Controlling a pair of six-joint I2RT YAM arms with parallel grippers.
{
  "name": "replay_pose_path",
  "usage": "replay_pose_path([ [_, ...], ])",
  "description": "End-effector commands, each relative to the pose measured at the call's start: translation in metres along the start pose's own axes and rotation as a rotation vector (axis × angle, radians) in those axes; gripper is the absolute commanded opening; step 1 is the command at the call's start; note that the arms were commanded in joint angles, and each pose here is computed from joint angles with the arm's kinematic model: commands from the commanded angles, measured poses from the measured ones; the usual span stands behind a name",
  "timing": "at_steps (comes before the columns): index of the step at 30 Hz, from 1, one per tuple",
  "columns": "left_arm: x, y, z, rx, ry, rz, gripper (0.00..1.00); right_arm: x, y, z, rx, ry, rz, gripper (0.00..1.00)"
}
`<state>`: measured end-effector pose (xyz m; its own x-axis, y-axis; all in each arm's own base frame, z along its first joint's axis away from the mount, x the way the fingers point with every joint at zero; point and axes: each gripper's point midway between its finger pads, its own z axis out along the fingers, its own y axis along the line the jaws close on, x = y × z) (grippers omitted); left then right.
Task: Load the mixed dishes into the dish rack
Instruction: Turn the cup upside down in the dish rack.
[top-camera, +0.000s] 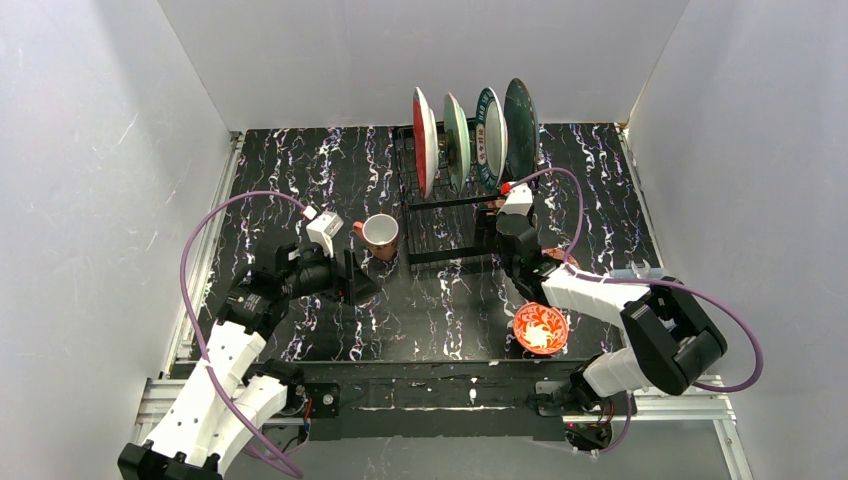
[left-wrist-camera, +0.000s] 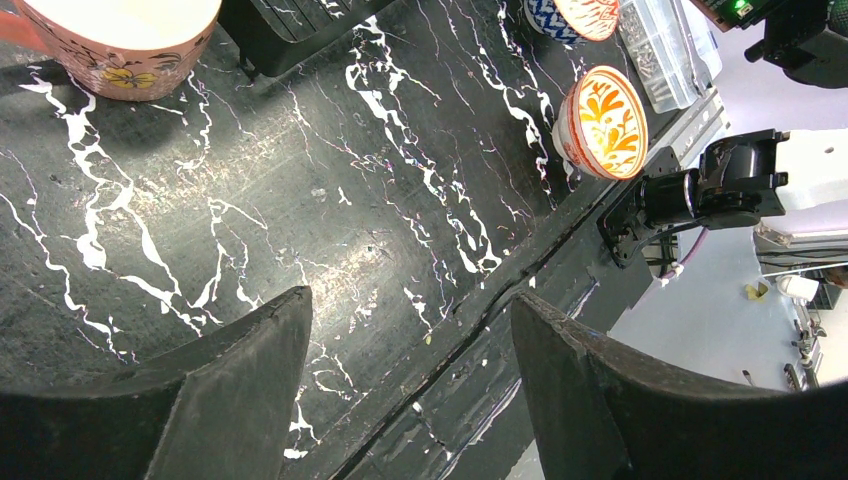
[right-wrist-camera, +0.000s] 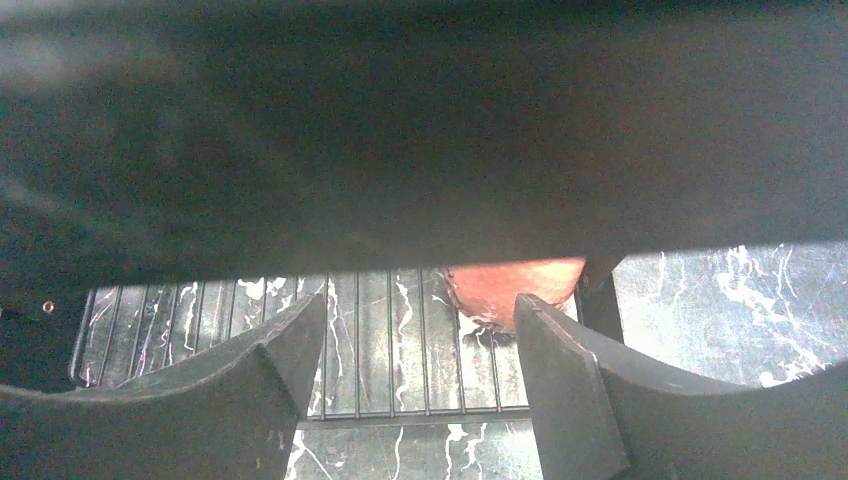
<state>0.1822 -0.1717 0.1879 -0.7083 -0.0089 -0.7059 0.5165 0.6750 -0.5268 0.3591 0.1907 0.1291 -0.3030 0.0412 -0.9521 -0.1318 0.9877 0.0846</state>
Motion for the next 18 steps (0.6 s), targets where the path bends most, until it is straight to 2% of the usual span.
replay_pose_path([
  [1, -0.008, -0.005, -0.004, 0.006, -0.013, 0.031, 0.71, -0.022, 0.003, -0.001, -0.008, -0.036, 0.029, 0.78],
  [11, -0.010, 0.000, -0.004, -0.026, -0.021, 0.014, 0.75, -0.043, 0.006, -0.019, -0.054, -0.060, 0.045, 0.79],
  [18, -0.015, 0.013, -0.004, -0.116, -0.037, -0.018, 0.79, -0.053, 0.010, -0.035, -0.111, -0.047, 0.022, 0.79],
])
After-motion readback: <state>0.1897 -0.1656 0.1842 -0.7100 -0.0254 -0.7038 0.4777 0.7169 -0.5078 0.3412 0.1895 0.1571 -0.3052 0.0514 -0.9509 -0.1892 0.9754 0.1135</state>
